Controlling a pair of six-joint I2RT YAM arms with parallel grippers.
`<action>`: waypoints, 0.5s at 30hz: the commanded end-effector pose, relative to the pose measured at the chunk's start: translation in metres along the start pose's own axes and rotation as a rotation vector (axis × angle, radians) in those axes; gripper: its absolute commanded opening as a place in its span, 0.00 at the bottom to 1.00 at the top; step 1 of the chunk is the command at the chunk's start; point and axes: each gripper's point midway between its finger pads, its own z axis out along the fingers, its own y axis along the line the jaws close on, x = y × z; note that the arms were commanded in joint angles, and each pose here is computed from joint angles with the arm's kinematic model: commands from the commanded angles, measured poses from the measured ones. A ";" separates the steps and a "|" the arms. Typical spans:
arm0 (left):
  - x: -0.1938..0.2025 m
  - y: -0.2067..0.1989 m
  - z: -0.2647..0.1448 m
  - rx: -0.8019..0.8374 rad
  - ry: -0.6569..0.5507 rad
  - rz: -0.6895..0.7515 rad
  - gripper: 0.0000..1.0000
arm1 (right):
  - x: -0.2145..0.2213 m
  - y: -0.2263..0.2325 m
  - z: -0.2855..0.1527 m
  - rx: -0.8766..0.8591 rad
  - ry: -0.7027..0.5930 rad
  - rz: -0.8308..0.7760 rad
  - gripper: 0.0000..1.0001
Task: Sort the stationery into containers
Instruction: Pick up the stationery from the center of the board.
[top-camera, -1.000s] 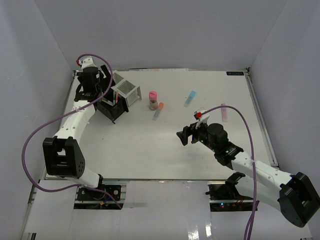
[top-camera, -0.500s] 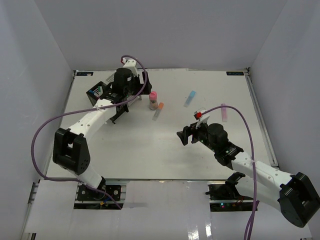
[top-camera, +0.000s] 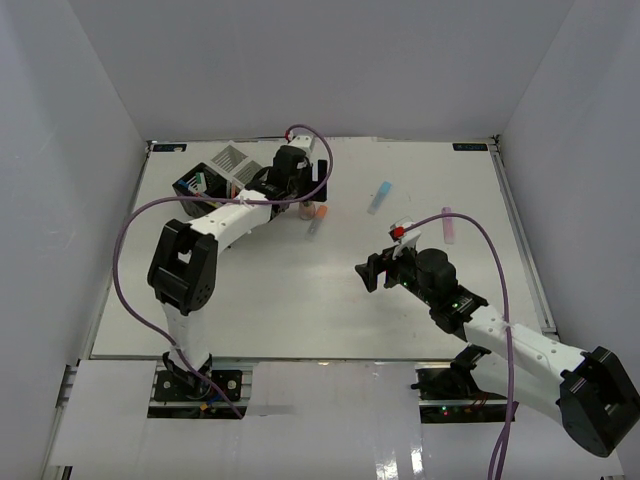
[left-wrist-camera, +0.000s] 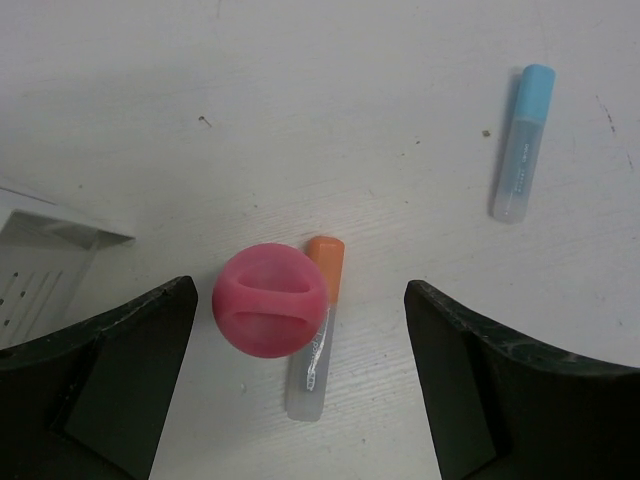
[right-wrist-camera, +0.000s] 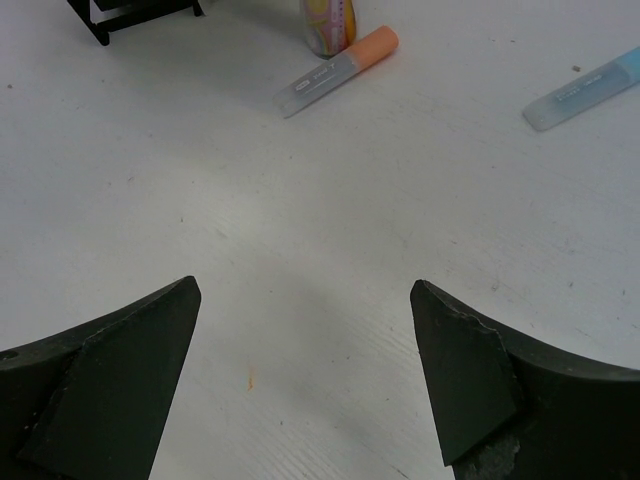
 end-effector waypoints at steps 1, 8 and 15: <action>-0.025 0.001 -0.002 -0.035 -0.063 0.008 0.96 | -0.011 -0.004 -0.002 0.020 -0.048 -0.017 0.92; -0.007 0.004 0.013 -0.049 -0.018 0.016 0.85 | -0.009 -0.005 -0.002 0.024 -0.044 -0.017 0.92; -0.008 0.005 0.019 -0.056 -0.018 0.025 0.66 | -0.009 -0.006 -0.002 0.027 -0.044 -0.017 0.92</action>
